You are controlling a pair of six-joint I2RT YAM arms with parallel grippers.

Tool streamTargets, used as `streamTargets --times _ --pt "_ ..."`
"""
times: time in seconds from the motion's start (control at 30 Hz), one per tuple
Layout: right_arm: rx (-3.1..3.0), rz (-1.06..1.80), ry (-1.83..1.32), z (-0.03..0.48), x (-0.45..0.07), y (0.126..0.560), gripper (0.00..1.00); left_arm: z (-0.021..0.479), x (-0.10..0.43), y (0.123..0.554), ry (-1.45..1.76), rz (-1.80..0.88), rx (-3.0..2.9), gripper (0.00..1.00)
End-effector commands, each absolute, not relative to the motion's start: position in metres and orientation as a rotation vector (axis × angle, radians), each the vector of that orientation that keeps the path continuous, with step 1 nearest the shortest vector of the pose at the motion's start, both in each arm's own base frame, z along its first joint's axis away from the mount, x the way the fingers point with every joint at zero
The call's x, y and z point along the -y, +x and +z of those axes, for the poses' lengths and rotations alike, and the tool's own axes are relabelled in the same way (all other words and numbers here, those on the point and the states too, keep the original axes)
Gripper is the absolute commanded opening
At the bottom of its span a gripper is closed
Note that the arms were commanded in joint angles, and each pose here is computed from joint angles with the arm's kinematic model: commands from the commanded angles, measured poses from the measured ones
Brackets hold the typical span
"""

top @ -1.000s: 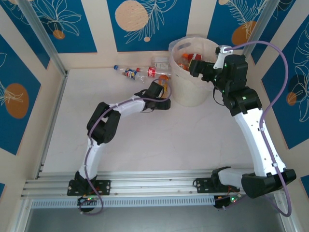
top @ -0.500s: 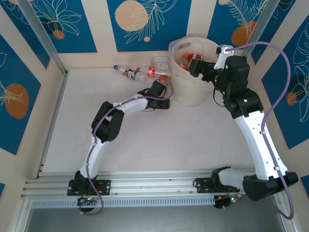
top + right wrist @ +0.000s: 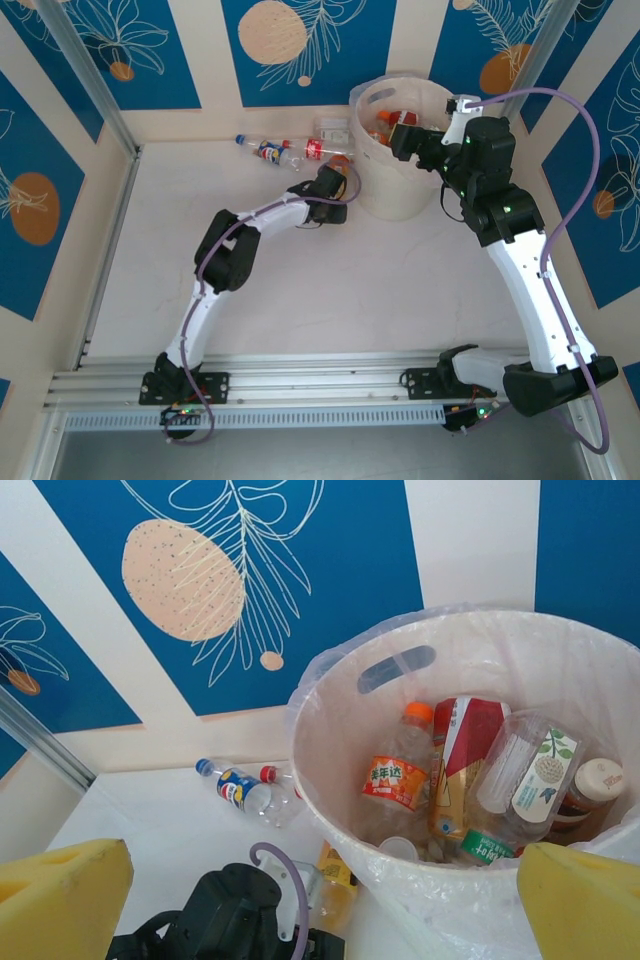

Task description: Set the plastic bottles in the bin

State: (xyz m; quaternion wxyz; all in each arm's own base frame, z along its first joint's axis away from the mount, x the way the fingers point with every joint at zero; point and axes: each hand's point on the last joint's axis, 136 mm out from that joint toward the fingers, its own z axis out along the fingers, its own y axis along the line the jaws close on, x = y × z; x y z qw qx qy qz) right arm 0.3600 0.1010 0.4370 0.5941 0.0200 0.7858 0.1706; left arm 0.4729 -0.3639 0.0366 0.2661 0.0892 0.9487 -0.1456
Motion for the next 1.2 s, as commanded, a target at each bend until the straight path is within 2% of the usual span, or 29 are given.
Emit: streamTargets --times 0.0,0.1,0.23,0.27,0.4,0.8,1.17 --pt "-1.789 0.381 0.054 0.445 -0.098 0.356 0.99 0.040 0.364 0.473 0.256 -0.354 -2.562 0.38" --pt "-1.794 0.381 0.053 0.443 -0.098 0.356 0.99 0.048 0.360 0.472 0.250 -0.343 -2.546 0.30" --pt "-1.798 0.377 0.057 0.441 -0.098 0.357 0.99 0.069 0.353 0.467 0.252 -0.349 -2.495 0.27" --pt "-1.801 0.377 0.058 0.440 -0.098 0.356 0.99 0.076 0.350 0.466 0.250 -0.344 -2.480 0.23" --pt "-1.817 0.384 0.060 0.437 -0.099 0.358 0.99 0.101 0.335 0.455 0.251 -0.328 -2.433 0.18" --pt "-1.866 0.489 0.064 0.421 -0.114 0.361 0.99 0.161 0.282 0.414 0.200 -0.294 -2.303 0.11" --pt "-1.929 0.730 0.040 0.406 -0.150 0.364 0.99 0.226 0.272 0.387 0.159 -0.468 -2.137 0.12"
